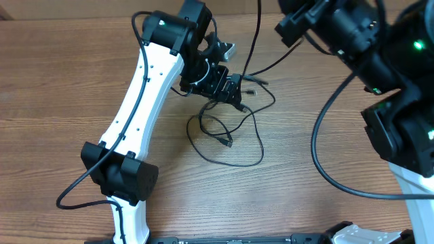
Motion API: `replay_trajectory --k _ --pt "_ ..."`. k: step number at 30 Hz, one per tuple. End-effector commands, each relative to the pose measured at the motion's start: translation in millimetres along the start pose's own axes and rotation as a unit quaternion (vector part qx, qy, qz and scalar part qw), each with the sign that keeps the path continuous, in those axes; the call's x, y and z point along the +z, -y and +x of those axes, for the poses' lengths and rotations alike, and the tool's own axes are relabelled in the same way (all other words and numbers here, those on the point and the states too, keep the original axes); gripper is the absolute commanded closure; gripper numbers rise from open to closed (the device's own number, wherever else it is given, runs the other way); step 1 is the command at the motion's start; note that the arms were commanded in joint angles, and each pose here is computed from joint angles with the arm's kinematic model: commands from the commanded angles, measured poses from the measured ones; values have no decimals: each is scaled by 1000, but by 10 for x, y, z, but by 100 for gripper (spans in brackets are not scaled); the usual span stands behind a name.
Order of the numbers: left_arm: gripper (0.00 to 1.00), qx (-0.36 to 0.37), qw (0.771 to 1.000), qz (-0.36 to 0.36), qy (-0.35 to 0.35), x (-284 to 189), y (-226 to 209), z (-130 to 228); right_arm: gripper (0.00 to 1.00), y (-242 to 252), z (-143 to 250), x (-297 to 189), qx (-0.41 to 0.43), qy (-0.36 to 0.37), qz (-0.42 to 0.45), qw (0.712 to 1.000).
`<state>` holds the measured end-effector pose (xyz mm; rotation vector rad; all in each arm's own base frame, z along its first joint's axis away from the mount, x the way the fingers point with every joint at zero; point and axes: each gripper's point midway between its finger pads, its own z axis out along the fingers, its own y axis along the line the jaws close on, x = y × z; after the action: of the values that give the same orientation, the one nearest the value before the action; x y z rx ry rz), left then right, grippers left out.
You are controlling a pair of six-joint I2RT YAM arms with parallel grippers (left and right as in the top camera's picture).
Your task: Untangle cables
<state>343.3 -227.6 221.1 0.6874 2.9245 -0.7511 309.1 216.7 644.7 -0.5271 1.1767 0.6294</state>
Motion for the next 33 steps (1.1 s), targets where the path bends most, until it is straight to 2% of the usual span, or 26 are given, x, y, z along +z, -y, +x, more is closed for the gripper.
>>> replay_trajectory --k 1,18,20,24,27,30,33 --pt "0 8 1000 -15 -17 117 -80 73 96 139 -294 -181 -18 35 38 999" --pt "1 -24 997 -35 -71 962 -595 346 96 645 -423 -431 -47 41 115 991" --pt "0 -54 993 -74 -70 976 -745 363 96 671 -437 -466 -47 41 120 991" --pt "0 -192 965 -173 -34 870 -1148 325 96 667 -427 -501 -45 35 122 991" --pt "1 -244 958 -148 -2 844 -1202 200 96 673 -346 -506 -39 18 123 991" --pt "0 -241 968 -70 18 843 -1080 44 96 687 -236 -505 -31 -3 125 992" --pt "0 -268 960 -66 41 768 -1223 -31 96 650 -136 -500 -23 -23 113 993"
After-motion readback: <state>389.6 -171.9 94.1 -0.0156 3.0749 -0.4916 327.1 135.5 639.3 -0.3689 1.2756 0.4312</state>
